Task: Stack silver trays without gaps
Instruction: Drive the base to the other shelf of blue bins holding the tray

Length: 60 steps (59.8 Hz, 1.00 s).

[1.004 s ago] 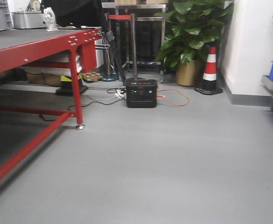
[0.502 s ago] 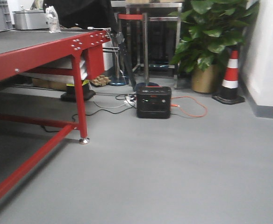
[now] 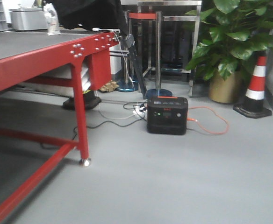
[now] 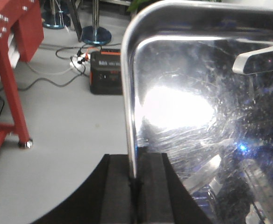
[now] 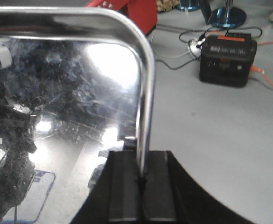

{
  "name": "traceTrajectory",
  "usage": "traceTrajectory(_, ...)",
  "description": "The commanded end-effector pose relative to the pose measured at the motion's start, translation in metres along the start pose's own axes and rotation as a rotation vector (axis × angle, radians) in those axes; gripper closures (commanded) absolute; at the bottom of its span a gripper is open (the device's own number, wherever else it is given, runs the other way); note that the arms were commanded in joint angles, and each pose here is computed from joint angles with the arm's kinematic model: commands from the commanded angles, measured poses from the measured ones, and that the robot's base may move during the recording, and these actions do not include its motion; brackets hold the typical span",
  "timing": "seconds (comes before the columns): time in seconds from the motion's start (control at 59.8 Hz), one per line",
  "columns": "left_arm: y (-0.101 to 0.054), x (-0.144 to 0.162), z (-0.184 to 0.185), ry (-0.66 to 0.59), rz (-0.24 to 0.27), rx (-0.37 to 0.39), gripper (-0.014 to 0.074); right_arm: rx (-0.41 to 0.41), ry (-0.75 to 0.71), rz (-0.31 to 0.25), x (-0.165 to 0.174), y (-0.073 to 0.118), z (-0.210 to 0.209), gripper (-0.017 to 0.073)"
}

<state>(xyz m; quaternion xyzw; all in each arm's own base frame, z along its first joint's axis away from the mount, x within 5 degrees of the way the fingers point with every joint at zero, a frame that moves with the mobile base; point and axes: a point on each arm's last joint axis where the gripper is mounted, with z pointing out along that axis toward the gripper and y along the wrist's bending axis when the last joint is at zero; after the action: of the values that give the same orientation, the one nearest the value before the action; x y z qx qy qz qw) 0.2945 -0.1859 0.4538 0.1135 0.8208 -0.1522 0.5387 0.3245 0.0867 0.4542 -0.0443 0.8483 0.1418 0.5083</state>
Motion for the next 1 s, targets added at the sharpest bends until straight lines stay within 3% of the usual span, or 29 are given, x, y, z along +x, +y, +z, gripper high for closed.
traceTrajectory(0.0, -0.0026, -0.0094, -0.0069, -0.062, -0.004, 0.028, 0.0598, -0.008, -0.064, -0.014, -0.0075, 0.0018, -0.0076, 0.0639)
traceTrajectory(0.987, -0.0007, -0.0104, -0.0069, -0.073, 0.029, 0.006, 0.0598, -0.008, -0.072, -0.013, -0.0078, 0.0015, -0.0042, 0.0639)
